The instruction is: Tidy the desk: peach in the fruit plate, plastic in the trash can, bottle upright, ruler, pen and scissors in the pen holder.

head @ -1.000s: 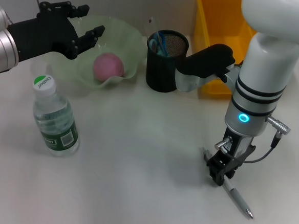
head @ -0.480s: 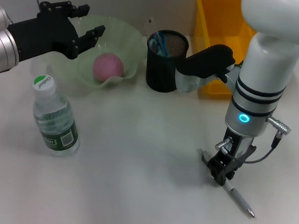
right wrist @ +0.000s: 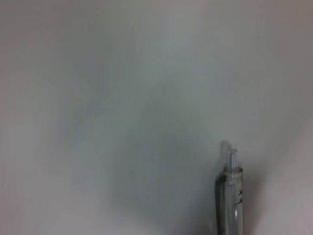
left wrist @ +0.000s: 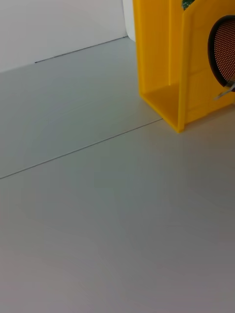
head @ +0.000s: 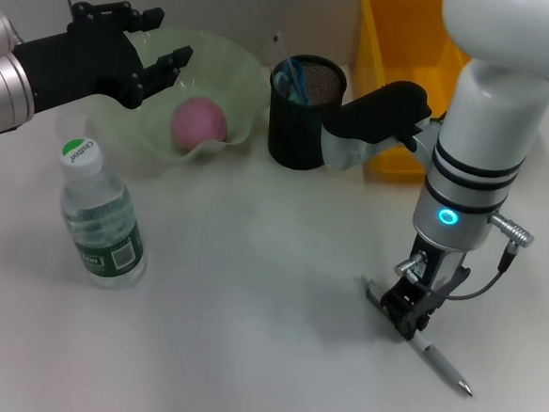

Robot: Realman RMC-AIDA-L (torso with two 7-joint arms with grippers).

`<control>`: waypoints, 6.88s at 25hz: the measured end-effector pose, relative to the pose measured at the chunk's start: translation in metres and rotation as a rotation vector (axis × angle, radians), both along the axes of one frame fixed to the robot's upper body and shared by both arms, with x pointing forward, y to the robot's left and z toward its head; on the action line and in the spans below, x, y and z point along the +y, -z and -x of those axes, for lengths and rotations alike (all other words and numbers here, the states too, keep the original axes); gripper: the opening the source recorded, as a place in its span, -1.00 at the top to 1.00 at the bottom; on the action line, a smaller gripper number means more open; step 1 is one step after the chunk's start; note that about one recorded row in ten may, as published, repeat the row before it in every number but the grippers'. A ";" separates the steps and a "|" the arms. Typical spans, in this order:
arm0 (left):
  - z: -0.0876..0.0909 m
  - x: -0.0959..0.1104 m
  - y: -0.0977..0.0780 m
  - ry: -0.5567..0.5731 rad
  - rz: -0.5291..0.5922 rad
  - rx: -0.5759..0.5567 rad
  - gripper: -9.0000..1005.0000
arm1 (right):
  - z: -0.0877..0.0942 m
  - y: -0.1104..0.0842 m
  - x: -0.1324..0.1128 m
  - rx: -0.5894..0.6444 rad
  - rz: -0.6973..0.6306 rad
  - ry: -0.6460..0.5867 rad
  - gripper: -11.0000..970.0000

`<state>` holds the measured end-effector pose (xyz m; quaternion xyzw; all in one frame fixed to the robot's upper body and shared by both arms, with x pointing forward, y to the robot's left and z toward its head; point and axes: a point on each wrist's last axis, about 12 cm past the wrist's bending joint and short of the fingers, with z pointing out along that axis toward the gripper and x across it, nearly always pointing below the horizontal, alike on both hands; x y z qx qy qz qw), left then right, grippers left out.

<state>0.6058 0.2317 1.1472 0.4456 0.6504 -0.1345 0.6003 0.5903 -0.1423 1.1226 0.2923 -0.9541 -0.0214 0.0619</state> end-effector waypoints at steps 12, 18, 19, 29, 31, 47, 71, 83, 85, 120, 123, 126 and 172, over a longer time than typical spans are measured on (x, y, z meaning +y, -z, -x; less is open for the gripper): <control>0.001 0.001 0.001 -0.003 0.001 0.002 0.00 | -0.005 -0.015 0.007 -0.070 -0.048 -0.022 0.72; 0.001 0.002 0.001 -0.003 0.002 0.002 0.00 | -0.007 -0.034 0.013 -0.178 -0.116 -0.047 0.72; 0.001 0.002 0.001 -0.003 0.002 0.002 0.00 | -0.007 -0.038 0.014 -0.197 -0.128 -0.051 0.72; 0.004 0.005 0.002 -0.016 0.023 0.003 0.00 | -0.002 -0.084 0.007 -0.504 -0.298 -0.063 0.72; 0.004 0.005 0.002 -0.015 0.023 0.002 0.00 | -0.003 -0.091 0.004 -0.582 -0.332 -0.061 0.72; 0.006 0.004 0.002 0.003 0.024 0.000 0.00 | -0.012 -0.118 0.004 -0.931 -0.464 -0.086 0.72; 0.007 0.004 0.002 0.005 0.024 0.002 0.00 | -0.046 -0.083 -0.003 -1.113 -0.446 -0.038 0.72; 0.007 0.004 0.003 0.005 0.024 0.004 0.00 | -0.053 -0.064 0.013 -1.109 -0.450 -0.071 0.71; 0.007 0.004 0.003 0.005 0.024 0.003 0.00 | -0.052 -0.061 0.014 -1.105 -0.450 -0.072 0.71; 0.008 0.005 0.003 0.004 0.023 0.004 0.00 | -0.052 -0.035 0.016 -1.156 -0.450 -0.093 0.56; 0.008 0.005 0.003 0.004 0.022 0.004 0.00 | -0.051 -0.035 0.017 -1.149 -0.466 -0.077 0.53; 0.008 0.005 0.003 0.005 0.022 0.004 0.00 | -0.051 -0.034 0.016 -1.143 -0.474 -0.067 0.50; 0.009 0.009 0.001 -0.011 0.065 -0.006 0.00 | 0.045 -0.098 -0.120 -1.000 -1.153 -0.096 0.05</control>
